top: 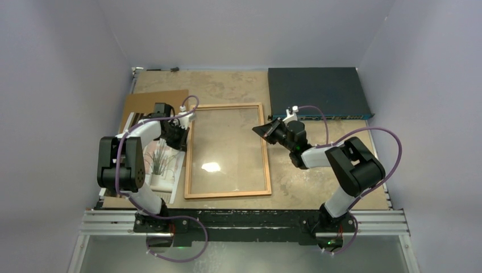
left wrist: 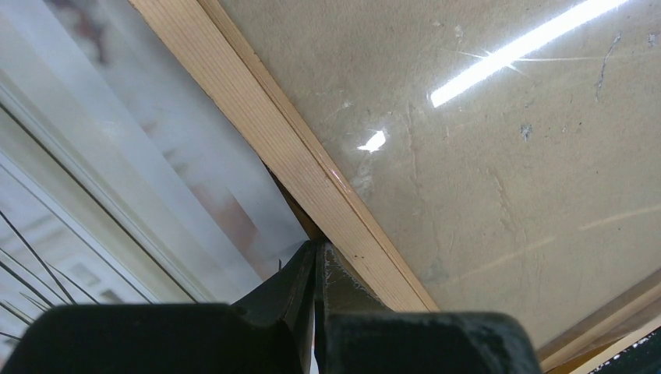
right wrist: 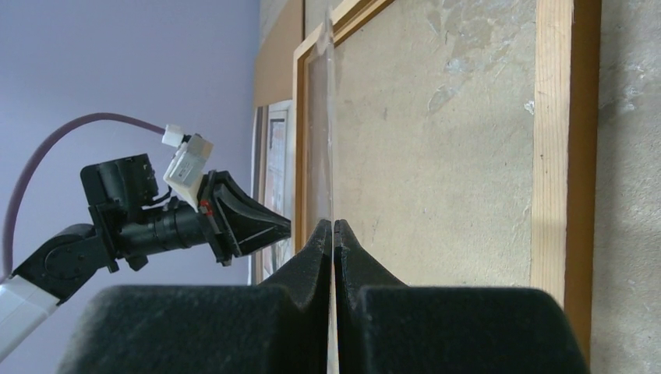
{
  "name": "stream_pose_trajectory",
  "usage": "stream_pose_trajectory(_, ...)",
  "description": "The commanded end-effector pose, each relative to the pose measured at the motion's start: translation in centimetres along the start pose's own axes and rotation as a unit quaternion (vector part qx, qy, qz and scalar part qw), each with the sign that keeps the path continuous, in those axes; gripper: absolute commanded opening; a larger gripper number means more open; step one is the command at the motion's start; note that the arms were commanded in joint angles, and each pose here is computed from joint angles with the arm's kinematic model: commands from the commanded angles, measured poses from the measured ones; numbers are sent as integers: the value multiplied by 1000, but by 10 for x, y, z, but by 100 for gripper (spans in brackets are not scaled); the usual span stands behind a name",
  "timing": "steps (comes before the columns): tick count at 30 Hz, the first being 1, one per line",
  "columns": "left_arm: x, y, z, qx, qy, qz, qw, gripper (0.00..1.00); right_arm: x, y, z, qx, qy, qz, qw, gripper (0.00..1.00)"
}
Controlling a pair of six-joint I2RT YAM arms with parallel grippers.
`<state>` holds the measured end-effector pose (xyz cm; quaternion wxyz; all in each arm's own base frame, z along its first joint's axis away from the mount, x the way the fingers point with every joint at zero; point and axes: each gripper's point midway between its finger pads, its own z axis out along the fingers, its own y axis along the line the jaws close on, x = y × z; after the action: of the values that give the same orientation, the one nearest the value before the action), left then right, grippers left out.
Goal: Put the photo into the frame
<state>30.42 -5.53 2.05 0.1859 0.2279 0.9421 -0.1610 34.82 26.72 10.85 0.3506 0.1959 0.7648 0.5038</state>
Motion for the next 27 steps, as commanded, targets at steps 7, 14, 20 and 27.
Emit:
stream_pose_trajectory(7, -8, -2, 7, 4, -13, 16, 1000, 0, -1, 34, 6, -55, 8, -23, 998, 0)
stream_pose_trajectory(14, -7, -2, 9, 5, -11, 16, 1000, 0, 2, 34, 8, -59, 12, -22, 998, 0)
stream_pose_trajectory(20, -8, -2, 8, 3, -13, 17, 1000, 0, 6, 25, 15, -32, 21, -38, 999, 3)
stream_pose_trajectory(27, -10, -2, 6, 2, -16, 19, 1000, 0, 15, 0, 30, 49, 59, -95, 993, 23)
